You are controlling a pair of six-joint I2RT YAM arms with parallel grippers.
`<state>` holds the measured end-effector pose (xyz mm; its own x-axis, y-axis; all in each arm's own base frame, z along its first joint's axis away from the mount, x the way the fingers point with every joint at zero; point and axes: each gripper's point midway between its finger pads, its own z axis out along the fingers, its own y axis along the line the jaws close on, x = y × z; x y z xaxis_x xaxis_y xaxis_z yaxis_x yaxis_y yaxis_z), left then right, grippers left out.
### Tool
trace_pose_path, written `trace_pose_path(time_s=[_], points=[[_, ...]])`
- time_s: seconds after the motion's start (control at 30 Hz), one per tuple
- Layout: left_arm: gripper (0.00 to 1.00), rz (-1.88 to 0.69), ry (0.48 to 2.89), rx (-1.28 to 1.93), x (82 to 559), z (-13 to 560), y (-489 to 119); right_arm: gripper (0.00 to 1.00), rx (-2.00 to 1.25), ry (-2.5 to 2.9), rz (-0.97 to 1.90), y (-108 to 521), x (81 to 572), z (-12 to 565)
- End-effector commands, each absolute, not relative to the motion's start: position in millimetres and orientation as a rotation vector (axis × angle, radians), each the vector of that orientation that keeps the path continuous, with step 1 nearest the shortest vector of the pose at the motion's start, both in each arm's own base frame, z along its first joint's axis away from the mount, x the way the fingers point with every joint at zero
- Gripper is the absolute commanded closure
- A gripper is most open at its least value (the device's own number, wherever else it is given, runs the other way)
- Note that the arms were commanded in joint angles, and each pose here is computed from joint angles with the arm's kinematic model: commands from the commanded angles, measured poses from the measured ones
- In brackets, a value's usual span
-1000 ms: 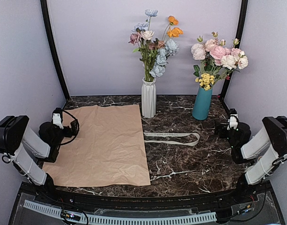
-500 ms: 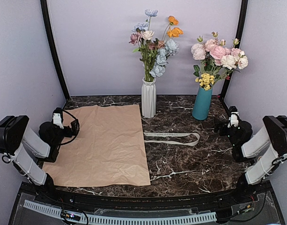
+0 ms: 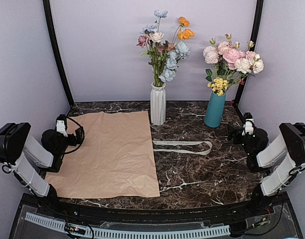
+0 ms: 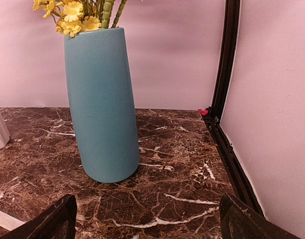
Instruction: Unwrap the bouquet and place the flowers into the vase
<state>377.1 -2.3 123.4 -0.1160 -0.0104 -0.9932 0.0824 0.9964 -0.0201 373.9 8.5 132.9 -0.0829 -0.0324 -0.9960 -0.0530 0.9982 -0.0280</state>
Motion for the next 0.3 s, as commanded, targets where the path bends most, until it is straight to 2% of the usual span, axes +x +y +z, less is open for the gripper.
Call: trace_pose_path(time_s=[0.0, 0.27], points=[[0.01, -0.077, 1.649, 0.075, 380.3, 134.0, -3.1, 0.01, -0.069, 1.607, 0.035, 10.6, 378.4, 146.4], [0.01, -0.077, 1.649, 0.075, 380.3, 133.9, -3.3, 0.01, -0.073, 1.596, 0.04, 9.4, 375.7, 148.3]])
